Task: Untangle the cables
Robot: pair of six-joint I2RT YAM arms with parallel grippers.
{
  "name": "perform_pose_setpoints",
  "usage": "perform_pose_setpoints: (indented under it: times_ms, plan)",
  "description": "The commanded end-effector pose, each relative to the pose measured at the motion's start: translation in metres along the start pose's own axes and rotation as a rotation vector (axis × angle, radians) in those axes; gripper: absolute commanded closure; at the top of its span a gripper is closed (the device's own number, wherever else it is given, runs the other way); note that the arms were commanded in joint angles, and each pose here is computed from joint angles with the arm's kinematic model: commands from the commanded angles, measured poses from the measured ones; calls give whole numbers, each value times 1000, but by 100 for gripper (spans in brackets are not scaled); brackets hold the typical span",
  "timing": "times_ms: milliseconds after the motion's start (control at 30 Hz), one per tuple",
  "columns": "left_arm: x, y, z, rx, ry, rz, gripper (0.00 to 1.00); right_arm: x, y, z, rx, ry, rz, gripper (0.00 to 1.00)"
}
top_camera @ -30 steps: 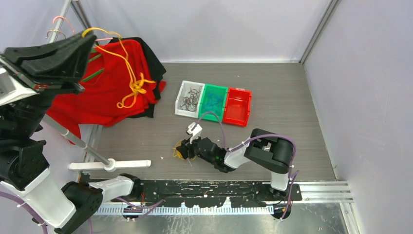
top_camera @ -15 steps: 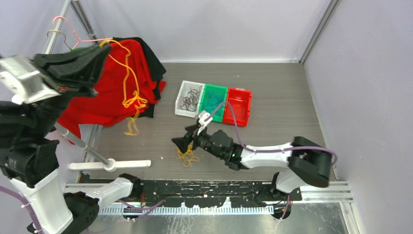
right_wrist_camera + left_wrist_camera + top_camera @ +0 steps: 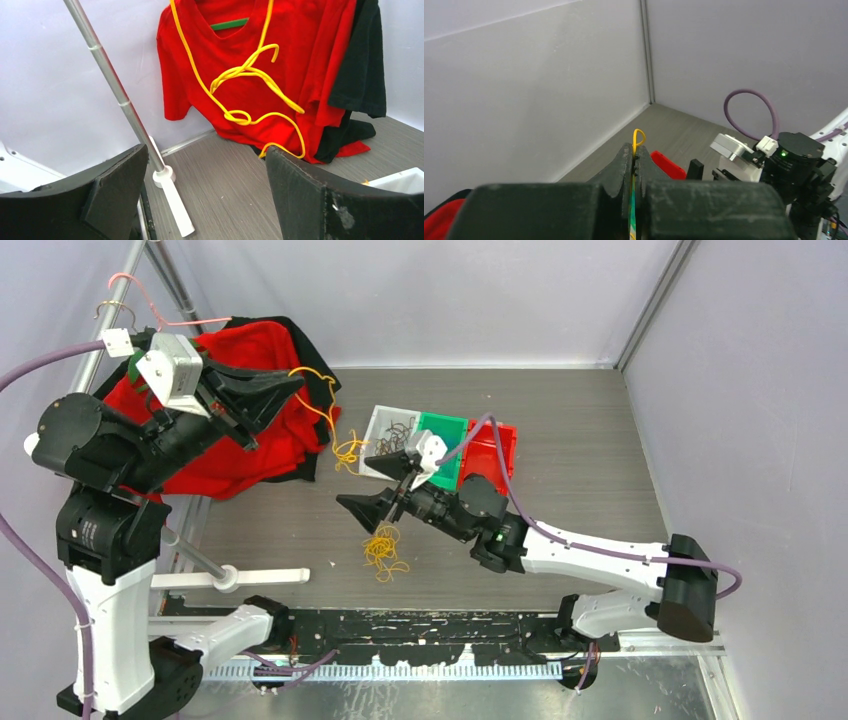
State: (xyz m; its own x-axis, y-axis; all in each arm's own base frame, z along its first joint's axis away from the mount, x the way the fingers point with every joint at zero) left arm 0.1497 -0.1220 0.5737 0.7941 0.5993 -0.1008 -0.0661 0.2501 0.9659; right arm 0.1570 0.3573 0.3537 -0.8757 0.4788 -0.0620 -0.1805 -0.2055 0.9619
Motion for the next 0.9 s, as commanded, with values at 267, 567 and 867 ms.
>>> perform_pose_setpoints:
  times_ms: [267, 567, 867]
  plan:
    - [-13, -8, -2, 40, -76, -113, 100, -16, 5, 35, -5, -101, -122, 34]
    - [-14, -19, -4, 71, -79, -134, 100, 5, 9, 41, -37, 48, -70, 32]
    - [-9, -38, -5, 112, -65, -165, 100, 12, 12, 28, -37, 103, -38, 84]
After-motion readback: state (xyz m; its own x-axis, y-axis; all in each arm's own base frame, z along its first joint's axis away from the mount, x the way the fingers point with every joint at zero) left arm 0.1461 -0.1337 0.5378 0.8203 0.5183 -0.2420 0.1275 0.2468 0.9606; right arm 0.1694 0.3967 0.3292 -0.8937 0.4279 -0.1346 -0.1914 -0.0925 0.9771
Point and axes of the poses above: each gripper's point midway between its finger pads, its own z axis out along the fingers, its own x axis along the line the jaws close on, y = z × x, the point moved 5 cm from there along -z, back along the fingers, and after that the axes turned 15 degrees about -z, right-handed, at the moved point
